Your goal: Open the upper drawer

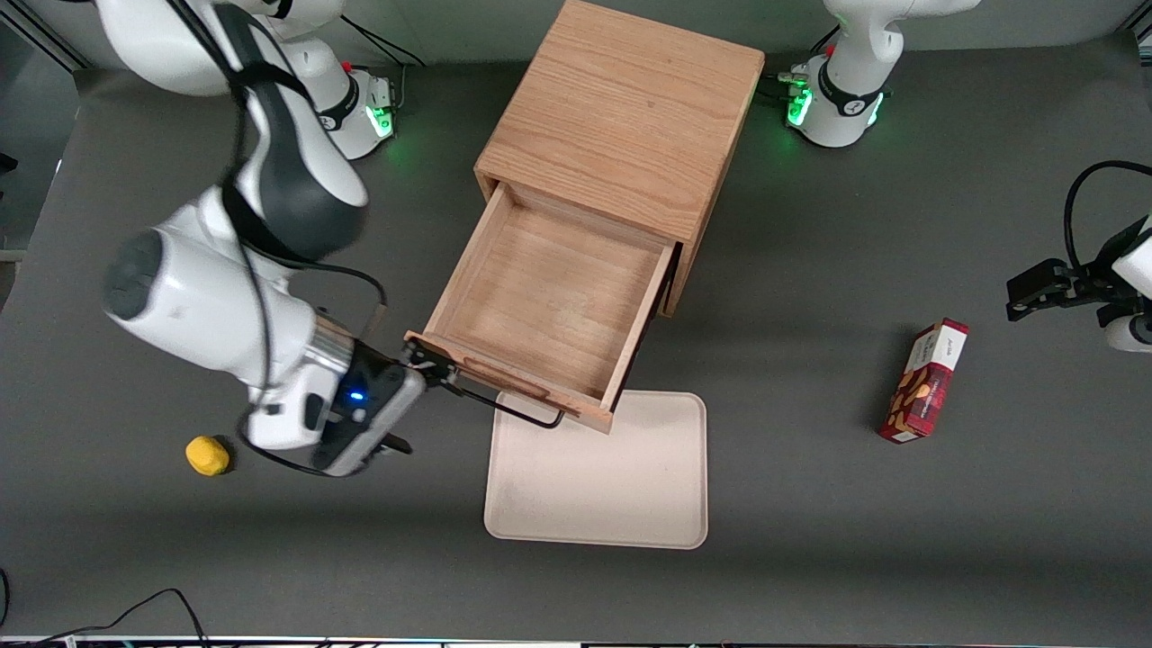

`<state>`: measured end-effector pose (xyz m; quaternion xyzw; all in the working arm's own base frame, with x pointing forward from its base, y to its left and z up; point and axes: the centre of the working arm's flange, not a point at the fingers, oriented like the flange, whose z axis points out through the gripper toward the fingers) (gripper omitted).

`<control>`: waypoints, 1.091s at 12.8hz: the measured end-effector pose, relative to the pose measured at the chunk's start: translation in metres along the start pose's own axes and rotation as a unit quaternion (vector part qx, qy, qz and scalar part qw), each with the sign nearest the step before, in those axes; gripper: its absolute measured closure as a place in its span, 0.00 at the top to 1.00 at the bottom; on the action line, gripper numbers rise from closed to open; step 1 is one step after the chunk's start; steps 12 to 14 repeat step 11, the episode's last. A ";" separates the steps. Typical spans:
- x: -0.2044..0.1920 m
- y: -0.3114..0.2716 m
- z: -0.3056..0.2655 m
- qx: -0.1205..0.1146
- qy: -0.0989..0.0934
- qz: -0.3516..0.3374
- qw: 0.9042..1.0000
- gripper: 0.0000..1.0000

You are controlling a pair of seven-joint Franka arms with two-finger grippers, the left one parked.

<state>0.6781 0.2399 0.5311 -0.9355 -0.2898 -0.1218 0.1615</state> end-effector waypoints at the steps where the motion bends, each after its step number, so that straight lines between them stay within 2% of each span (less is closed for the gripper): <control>1: -0.015 0.011 -0.031 -0.006 -0.008 0.046 0.999 1.00; 3: -0.059 0.035 -0.085 -0.028 -0.027 0.136 0.990 1.00; 5: -0.116 0.062 -0.124 -0.046 -0.065 0.222 0.972 1.00; 7: -0.164 0.076 -0.153 -0.082 -0.107 0.309 0.941 1.00; 8: -0.179 0.075 -0.163 -0.111 -0.120 0.340 0.926 1.00; 9: -0.189 0.073 -0.169 -0.137 -0.127 0.354 0.916 1.00; 11: -0.197 0.069 -0.171 -0.158 -0.131 0.366 0.908 1.00; 14: -0.197 0.069 -0.171 -0.158 -0.131 0.366 0.908 1.00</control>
